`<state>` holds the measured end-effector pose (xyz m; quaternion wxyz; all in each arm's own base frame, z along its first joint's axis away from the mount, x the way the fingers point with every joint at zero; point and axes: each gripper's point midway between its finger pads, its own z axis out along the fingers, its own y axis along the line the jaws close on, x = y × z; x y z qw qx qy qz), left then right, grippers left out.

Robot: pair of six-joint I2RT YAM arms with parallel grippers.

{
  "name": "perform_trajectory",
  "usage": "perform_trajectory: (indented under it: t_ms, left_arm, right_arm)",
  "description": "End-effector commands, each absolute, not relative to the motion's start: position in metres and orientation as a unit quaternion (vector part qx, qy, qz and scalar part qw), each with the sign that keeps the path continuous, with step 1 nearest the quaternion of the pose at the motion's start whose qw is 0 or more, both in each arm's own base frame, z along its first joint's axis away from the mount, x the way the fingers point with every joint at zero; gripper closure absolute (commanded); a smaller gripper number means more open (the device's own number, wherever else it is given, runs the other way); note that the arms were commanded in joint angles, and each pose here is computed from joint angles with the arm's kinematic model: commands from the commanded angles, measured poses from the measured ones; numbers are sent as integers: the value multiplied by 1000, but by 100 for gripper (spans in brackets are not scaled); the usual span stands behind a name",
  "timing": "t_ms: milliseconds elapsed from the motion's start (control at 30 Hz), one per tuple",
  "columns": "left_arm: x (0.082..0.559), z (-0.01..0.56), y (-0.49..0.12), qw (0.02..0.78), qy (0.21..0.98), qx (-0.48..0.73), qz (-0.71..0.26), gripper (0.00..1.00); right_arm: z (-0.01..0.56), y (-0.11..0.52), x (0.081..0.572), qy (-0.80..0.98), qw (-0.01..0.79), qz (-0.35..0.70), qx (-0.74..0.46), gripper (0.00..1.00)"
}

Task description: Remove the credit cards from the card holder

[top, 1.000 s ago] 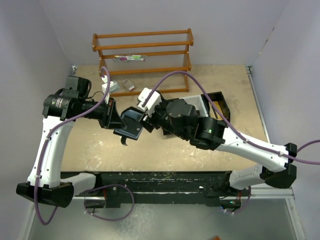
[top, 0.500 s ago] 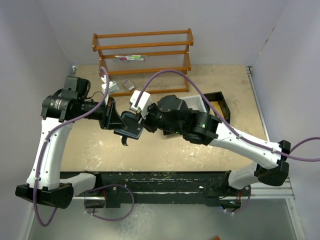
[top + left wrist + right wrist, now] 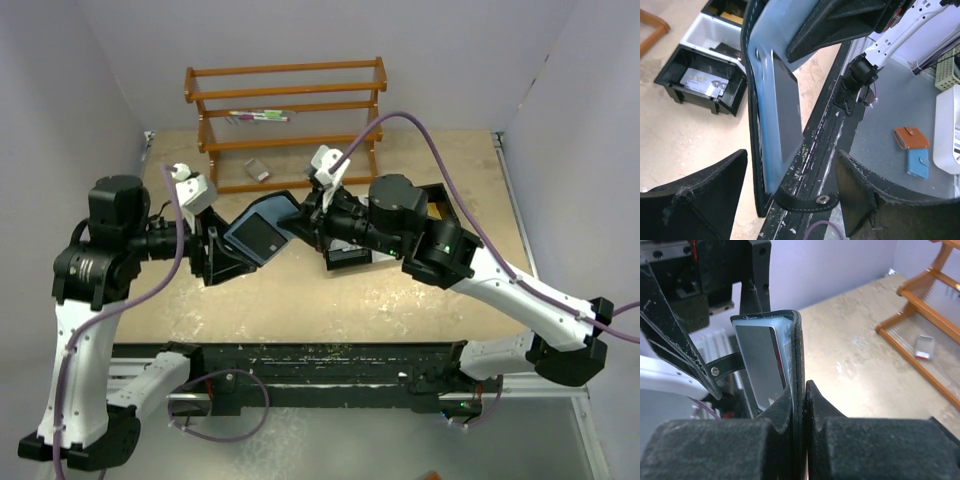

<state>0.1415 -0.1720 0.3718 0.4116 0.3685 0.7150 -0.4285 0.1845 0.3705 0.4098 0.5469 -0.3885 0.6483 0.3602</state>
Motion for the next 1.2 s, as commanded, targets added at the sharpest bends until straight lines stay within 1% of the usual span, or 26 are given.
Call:
perform_trajectory:
  t_ms: [0, 167, 300, 367, 467, 567, 633, 733, 800, 900, 1067, 1167]
  left_arm:
    - [151, 396, -178, 469, 680, 353, -439, 26]
    - [143, 407, -185, 468, 662, 338, -479, 27]
    - [140, 414, -187, 470, 653, 327, -496, 28]
    - [136, 418, -188, 465, 649, 324, -507, 31]
    - [124, 422, -191, 445, 635, 338, -533, 43]
    - [116, 425, -192, 431, 628, 344, -549, 48]
    - [114, 425, -192, 431, 629, 344, -548, 47]
    - [119, 422, -189, 449, 638, 334, -528, 41]
    - [122, 422, -188, 458, 641, 329, -521, 41]
    - [122, 425, -190, 453, 638, 327, -530, 49]
    - [122, 427, -192, 439, 634, 324, -548, 64]
    - [124, 425, -193, 432, 636, 321, -553, 77]
  right_arm:
    - [467, 374, 163, 589, 564, 492, -305, 100]
    - [480, 372, 148, 560, 547, 569, -253, 100]
    - [484, 367, 145, 553, 538, 597, -221, 100]
    - [485, 366, 145, 553, 537, 599, -214, 100]
    - [485, 364, 149, 561, 538, 596, -202, 100]
    - [483, 359, 151, 565, 537, 599, -181, 100]
    - [481, 355, 152, 567, 537, 601, -169, 100]
    - [478, 349, 152, 568, 536, 605, -152, 100]
    - [478, 345, 150, 565, 535, 612, -146, 100]
    - [473, 345, 149, 569, 530, 612, -145, 100]
    - [467, 348, 149, 568, 523, 620, -141, 100]
    - [462, 349, 146, 569, 514, 627, -141, 100]
